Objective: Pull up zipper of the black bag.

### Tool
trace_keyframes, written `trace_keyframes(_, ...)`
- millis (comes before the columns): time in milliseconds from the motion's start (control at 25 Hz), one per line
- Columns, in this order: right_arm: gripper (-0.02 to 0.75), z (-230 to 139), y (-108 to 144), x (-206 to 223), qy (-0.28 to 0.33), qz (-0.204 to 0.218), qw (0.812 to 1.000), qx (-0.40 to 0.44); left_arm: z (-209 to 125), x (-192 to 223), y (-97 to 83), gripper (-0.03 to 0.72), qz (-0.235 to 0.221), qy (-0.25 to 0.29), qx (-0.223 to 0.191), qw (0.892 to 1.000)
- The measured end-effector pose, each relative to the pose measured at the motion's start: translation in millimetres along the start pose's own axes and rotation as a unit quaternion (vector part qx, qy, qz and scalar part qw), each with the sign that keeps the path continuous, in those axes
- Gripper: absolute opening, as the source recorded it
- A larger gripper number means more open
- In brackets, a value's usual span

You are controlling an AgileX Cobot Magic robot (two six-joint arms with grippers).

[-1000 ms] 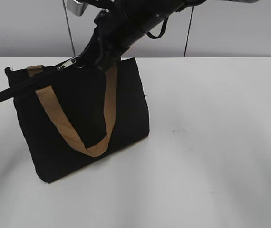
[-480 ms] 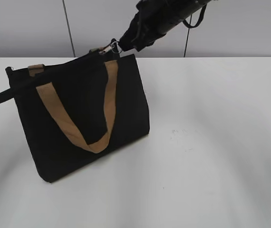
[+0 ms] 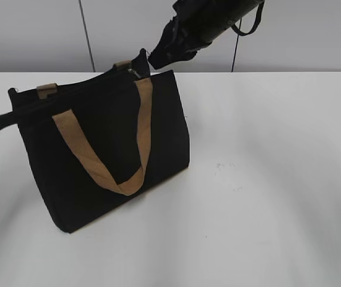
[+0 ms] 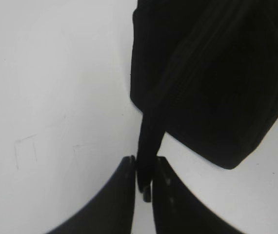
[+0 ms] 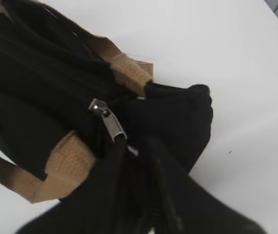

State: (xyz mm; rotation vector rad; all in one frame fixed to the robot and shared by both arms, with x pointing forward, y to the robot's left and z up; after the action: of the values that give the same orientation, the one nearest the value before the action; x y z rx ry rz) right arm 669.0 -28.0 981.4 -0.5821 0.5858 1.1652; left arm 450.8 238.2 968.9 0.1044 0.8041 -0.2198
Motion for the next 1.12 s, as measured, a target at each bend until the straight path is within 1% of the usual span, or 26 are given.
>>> trace_keyframes(80, 0.261, 6.6, 4.1, -10.0, -0.003, 0.003, 1.000, 0.025, 0.0, 0.0, -2.8, 0.225, -0.008, 0.000, -0.012, 1.000)
trace_keyframes(120, 0.333, 9.6, 6.5, -15.9, -0.003, 0.004, 0.999, 0.038, -0.4, 0.0, -4.6, 0.306, -0.013, 0.001, -0.019, 1.000)
trace_keyframes(160, 0.385, 11.3, 8.1, -20.7, -0.001, 0.004, 0.999, 0.050, -0.2, -0.7, -6.4, 0.384, -0.018, 0.003, -0.028, 0.999)
trace_keyframes(240, 0.437, 11.3, 13.3, -30.3, 0.013, 0.008, 0.997, 0.080, 4.1, -4.9, -9.1, 0.485, -0.025, 0.006, -0.050, 0.998)
trace_keyframes(280, 0.447, 9.6, 15.9, -33.3, 0.022, 0.012, 0.995, 0.092, 6.0, -7.4, -9.6, 0.512, -0.026, 0.010, -0.060, 0.998)
trace_keyframes(400, 0.460, -0.7, 26.3, -41.0, 0.061, 0.028, 0.991, 0.118, 15.2, -18.2, -9.2, 0.542, -0.024, 0.017, -0.083, 0.996)
trace_keyframes(520, 0.465, -6.8, 36.9, -48.7, 0.088, 0.047, 0.986, 0.133, 19.9, -30.2, -10.6, 0.549, -0.026, 0.036, -0.100, 0.994)
trace_keyframes(680, 0.465, -10.4, 55.4, -67.9, 0.093, 0.048, 0.984, 0.142, 11.6, -44.4, -13.5, 0.550, -0.032, 0.070, -0.113, 0.991)
trace_keyframes(720, 0.465, -12.2, 61.8, -74.5, 0.092, 0.044, 0.984, 0.147, 9.4, -49.1, -13.1, 0.550, -0.033, 0.070, -0.114, 0.990)
trace_keyframes(760, 0.465, -15.9, 67.9, -79.2, 0.093, 0.040, 0.983, 0.154, 8.9, -60.9, -12.9, 0.550, -0.040, 0.052, -0.117, 0.991)
trace_keyframes(920, 0.465, -20.9, 95.1, -113.2, 0.071, 0.005, 0.983, 0.171, 3.4, -84.8, -10.0, 0.550, -0.046, 0.025, -0.119, 0.992)
trace_keyframes(1000, 0.465, -23.6, 109.3, -131.5, 0.056, -0.014, 0.982, 0.178, -3.5, -95.5, -7.0, 0.550, -0.043, 0.020, -0.117, 0.992)
trace_keyframes(1080, 0.465, -27.2, 122.6, -151.7, 0.040, -0.042, 0.982, 0.181, -10.7, -106.0, -6.5, 0.550, -0.048, 0.015, -0.119, 0.992)
trace_keyframes(1120, 0.465, -29.9, 129.2, -161.9, 0.035, -0.056, 0.981, 0.182, -13.9, -110.0, -3.9, 0.550, -0.043, 0.012, -0.117, 0.992)
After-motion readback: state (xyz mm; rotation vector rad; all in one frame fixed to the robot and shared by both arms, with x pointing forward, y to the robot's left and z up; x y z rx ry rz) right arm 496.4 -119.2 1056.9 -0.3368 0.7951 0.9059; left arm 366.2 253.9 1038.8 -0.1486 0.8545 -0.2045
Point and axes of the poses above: a point on each arm's last joint axis where the gripper is mounted, x pointing out along that axis toward the gripper, y along the wrist's bending axis when the last joint is at zero, z = x × y, the point moved 9 cm from there along x, pointing out along that axis toward the gripper, and after that the axes turned 12 degrees about -x, right-handed, at the moved point
